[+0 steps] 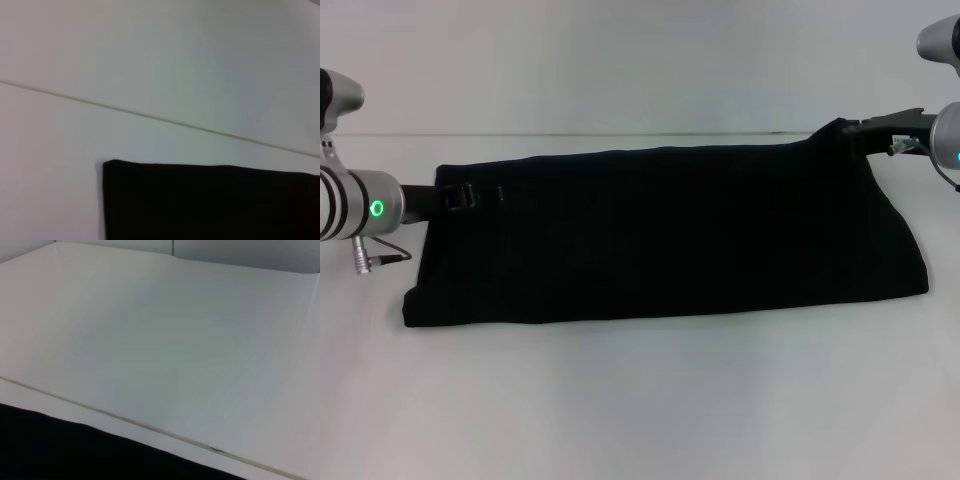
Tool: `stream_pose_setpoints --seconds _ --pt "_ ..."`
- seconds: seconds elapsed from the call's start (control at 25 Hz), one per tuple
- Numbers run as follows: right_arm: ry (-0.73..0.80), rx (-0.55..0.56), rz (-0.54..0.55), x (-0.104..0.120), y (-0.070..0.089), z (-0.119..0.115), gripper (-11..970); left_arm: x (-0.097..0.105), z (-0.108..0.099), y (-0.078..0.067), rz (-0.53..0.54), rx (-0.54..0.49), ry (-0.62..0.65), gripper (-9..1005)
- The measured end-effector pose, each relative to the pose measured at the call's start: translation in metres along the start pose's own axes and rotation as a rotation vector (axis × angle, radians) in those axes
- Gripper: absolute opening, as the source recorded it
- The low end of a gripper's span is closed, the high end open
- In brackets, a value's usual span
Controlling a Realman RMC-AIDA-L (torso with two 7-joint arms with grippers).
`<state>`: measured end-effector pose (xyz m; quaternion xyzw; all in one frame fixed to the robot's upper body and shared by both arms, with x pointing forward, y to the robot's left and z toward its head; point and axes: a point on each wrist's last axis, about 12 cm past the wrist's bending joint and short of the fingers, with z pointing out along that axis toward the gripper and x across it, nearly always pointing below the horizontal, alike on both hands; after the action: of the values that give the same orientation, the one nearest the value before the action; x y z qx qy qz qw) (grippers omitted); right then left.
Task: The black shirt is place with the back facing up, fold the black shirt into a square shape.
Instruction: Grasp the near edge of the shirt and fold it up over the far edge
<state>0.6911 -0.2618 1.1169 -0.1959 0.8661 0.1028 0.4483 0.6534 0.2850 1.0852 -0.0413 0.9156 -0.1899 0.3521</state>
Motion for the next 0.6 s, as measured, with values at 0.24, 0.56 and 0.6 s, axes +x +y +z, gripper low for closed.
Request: stream_pose_setpoints --seconds 0.24,0.56,0.6 --pt "0.000 -0.002 -0.001 0.000 0.001 0.000 46 -0.001 0.003 -0.008 0.017 0.014 0.005 838" --pt "0.003 -0.003 -0.001 0.002 0.002 0.001 46 -0.005 0.006 -0.019 0.046 0.028 0.008 837" --pt "0.004 -0.003 -0.001 0.003 0.002 0.001 46 -0.006 0.006 -0.019 0.047 0.027 0.006 837"
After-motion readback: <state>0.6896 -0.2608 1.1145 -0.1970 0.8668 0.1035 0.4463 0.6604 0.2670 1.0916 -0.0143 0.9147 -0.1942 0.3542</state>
